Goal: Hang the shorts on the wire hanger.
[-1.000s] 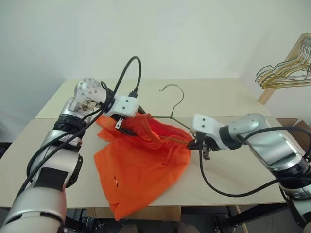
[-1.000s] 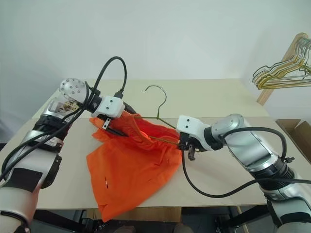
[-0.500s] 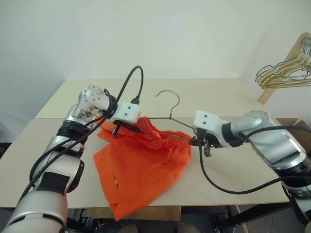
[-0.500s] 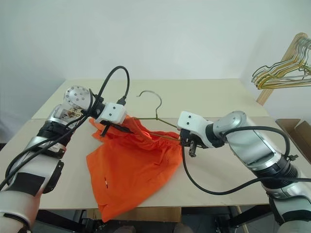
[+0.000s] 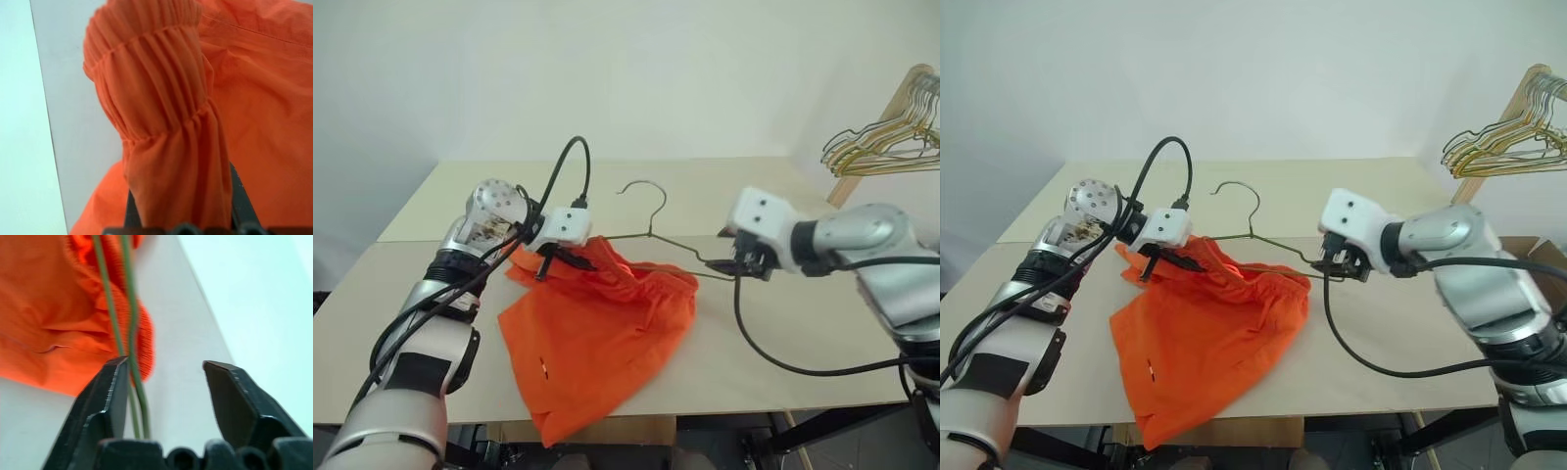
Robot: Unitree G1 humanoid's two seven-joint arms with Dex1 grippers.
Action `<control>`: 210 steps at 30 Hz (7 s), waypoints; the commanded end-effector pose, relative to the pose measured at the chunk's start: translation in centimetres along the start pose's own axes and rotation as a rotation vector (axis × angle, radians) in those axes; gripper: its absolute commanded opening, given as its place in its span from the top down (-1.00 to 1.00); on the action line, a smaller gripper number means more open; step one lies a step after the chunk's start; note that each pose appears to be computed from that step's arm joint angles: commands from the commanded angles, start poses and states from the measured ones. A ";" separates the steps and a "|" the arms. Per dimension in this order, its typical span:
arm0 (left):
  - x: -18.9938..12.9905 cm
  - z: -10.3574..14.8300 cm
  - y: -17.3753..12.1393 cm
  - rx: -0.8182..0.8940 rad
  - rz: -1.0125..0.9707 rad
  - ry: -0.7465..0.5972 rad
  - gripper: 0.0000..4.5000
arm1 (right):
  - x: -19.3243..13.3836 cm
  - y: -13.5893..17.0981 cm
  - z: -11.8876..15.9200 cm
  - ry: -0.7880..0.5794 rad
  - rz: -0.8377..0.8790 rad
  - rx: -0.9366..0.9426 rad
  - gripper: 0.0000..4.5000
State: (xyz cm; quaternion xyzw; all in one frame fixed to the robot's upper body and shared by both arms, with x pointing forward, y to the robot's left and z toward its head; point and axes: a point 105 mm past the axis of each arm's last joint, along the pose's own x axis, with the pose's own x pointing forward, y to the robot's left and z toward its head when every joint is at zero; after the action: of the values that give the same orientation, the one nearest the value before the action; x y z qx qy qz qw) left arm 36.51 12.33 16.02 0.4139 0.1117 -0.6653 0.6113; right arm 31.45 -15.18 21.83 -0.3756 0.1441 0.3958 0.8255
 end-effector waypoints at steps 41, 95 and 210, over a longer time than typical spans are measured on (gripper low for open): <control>-2.0 0.9 0.9 -0.086 0.144 -0.087 1.00 | 12.5 5.9 -7.2 -0.360 0.012 1.009 -0.71; -5.5 -4.2 -3.5 -0.085 0.136 0.020 1.00 | 2.6 2.7 -7.9 -0.300 0.200 0.781 0.99; -8.0 15.8 0.7 -0.365 0.516 -1.110 -0.99 | -10.1 1.0 -16.3 0.097 -0.945 1.217 1.00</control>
State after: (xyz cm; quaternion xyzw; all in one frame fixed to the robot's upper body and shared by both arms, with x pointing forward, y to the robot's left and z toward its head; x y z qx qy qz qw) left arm 30.80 7.84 30.96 -0.0925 -0.1988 -0.5724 0.7901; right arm 25.83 -30.74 14.17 0.1136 0.2288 -0.1094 0.9606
